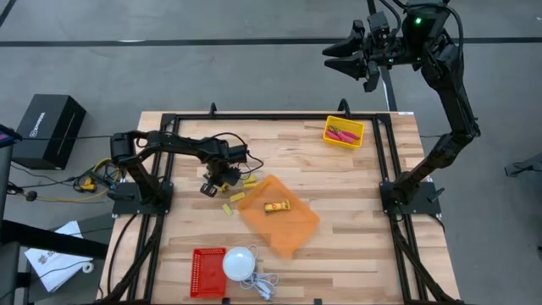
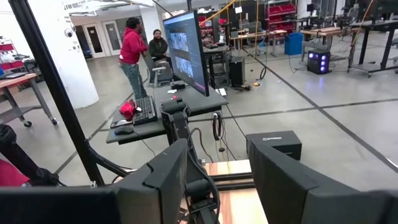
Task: Pick & Place School Supplies
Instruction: Put the crayon pack into the orange bin
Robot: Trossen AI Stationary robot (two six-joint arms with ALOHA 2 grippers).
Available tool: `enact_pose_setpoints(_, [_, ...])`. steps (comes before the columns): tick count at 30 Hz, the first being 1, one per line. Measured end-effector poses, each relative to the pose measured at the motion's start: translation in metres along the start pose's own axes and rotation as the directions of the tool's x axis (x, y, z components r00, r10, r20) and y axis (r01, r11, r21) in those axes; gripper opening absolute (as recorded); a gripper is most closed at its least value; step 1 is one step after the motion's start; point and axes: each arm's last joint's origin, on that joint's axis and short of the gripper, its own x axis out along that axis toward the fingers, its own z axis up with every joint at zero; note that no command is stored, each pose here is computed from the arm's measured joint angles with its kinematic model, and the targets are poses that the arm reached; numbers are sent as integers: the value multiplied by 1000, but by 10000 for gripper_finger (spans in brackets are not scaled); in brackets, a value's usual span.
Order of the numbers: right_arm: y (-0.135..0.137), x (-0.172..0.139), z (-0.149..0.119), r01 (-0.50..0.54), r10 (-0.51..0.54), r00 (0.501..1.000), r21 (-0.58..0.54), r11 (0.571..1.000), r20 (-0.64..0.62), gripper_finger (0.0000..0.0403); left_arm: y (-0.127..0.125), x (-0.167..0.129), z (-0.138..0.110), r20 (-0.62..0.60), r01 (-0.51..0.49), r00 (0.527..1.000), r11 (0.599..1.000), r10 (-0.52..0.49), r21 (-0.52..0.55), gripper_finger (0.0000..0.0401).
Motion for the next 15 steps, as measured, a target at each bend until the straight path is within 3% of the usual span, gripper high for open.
enact_pose_setpoints(15, [0,0,5,0,2,999,-36,999,44,164,-26,-74,-15,207,-145,961,969,186,-199,14])
